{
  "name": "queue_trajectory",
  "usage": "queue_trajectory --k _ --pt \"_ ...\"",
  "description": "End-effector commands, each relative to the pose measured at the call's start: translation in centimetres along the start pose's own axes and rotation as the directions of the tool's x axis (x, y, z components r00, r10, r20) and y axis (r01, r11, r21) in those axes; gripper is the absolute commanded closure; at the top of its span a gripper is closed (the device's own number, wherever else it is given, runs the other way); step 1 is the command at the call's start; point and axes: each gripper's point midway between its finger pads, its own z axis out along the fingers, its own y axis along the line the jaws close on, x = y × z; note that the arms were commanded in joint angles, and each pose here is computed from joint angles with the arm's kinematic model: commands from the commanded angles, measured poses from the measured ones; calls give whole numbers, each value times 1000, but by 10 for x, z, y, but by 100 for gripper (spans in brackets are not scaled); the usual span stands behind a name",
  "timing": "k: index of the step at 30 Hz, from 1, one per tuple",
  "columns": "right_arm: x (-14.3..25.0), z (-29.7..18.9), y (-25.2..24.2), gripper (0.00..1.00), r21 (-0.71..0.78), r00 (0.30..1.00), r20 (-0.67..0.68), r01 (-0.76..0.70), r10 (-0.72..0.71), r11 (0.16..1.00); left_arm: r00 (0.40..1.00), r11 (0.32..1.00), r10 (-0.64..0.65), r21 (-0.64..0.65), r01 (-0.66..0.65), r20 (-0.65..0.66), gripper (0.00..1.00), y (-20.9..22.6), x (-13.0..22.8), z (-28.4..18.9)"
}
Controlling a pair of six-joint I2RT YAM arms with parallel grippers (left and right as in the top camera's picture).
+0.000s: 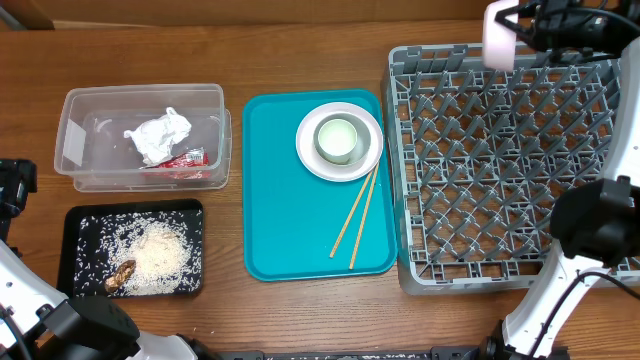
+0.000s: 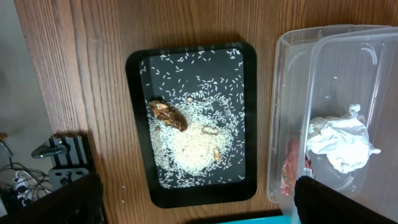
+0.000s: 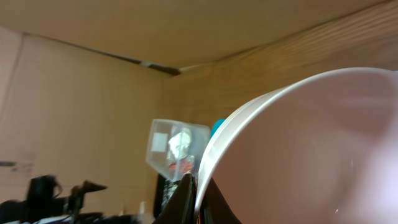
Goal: Sort waste into correct bins and load items into the dishwasher
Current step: 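Lift the pink bowl and carry it right over the dish rack, then lower the pink bowl upside down into the rack and release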
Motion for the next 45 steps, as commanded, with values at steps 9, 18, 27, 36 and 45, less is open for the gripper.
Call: queue_trajectory --k 9,18,27,36,45 --pt "40 26 -51 96 -63 963 -122 -249 240 966 999 1000 -27 4 27 22 0 3 -3 -6" --pt "70 32 -89 96 -109 901 -168 -421 401 901 999 1000 -27 4 27 22 0 3 -3 -6" --pt "72 27 -98 95 -105 889 -159 -449 430 888 999 1000 -27 4 27 22 0 3 -3 -6" --pt "79 13 -141 82 184 869 -86 -467 487 865 999 1000 -27 4 27 22 0 3 -3 -6" --pt "57 -50 -143 69 531 893 120 -426 433 732 999 1000 -27 4 27 22 0 2 -3 -6"
